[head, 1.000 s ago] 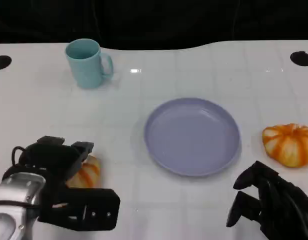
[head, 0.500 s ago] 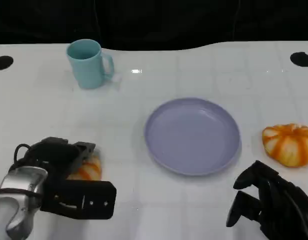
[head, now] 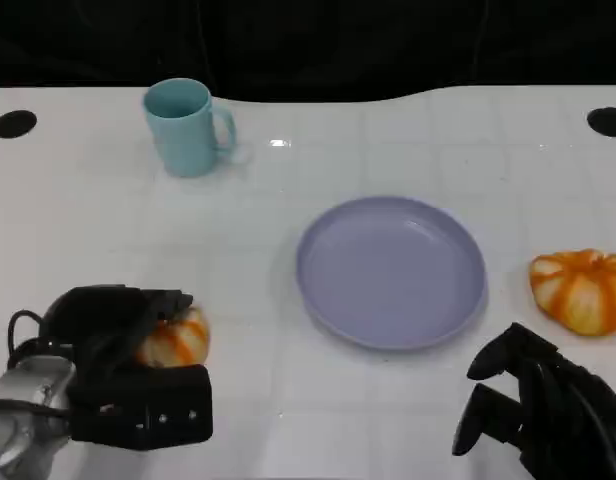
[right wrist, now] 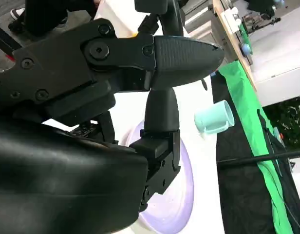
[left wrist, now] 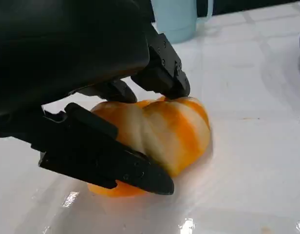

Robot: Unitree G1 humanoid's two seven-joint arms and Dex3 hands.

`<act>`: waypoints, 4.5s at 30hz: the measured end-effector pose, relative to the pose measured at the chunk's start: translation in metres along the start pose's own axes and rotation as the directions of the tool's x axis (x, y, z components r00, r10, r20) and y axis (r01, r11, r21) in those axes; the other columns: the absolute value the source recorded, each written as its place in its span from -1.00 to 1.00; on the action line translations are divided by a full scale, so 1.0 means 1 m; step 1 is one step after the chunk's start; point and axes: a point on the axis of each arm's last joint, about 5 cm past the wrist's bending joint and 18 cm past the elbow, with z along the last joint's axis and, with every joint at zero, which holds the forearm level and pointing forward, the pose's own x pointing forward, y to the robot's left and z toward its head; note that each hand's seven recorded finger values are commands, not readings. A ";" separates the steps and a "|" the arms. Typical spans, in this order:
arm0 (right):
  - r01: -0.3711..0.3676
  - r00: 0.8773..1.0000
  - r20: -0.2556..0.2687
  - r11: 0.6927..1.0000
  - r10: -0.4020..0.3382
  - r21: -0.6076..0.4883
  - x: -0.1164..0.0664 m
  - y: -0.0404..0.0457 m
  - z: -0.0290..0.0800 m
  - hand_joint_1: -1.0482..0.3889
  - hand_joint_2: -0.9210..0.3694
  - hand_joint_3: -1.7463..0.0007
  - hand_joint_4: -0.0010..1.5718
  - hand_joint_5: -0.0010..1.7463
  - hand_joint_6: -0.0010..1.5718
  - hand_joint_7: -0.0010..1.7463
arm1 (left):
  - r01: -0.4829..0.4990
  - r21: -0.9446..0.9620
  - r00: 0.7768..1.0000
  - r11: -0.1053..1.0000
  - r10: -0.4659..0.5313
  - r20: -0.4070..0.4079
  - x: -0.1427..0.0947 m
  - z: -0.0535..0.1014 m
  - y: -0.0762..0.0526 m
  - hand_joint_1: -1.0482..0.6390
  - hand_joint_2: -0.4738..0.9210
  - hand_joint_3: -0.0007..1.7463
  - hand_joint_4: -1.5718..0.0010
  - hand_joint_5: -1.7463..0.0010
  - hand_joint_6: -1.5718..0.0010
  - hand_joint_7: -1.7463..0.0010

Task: Grasp the bread from the table and place it into the plate.

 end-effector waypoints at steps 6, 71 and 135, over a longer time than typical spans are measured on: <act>-0.003 1.000 0.003 1.000 0.003 -0.004 0.000 0.0010 0.001 -0.29 -1.00 0.44 -0.22 1.00 -0.53 0.95 | -0.097 -0.035 0.995 0.995 0.097 -0.003 0.004 -0.003 -0.010 -0.03 1.00 -0.61 -0.11 -0.98 0.09 -0.76; 0.002 1.000 -0.004 1.000 -0.002 0.001 0.001 0.0013 -0.004 -0.26 -1.00 0.43 -0.20 1.00 -0.50 0.94 | -0.229 -0.385 0.872 0.894 0.364 0.326 0.050 0.101 0.047 0.04 0.24 0.53 -0.18 -1.00 0.09 -1.00; 0.005 1.000 -0.020 1.000 -0.005 0.016 -0.010 -0.0002 -0.006 -0.26 -1.00 0.43 -0.21 1.00 -0.56 0.99 | 0.071 -0.090 0.852 0.993 -0.013 0.524 0.075 0.151 0.052 -0.69 1.00 -0.57 0.95 0.52 0.73 1.00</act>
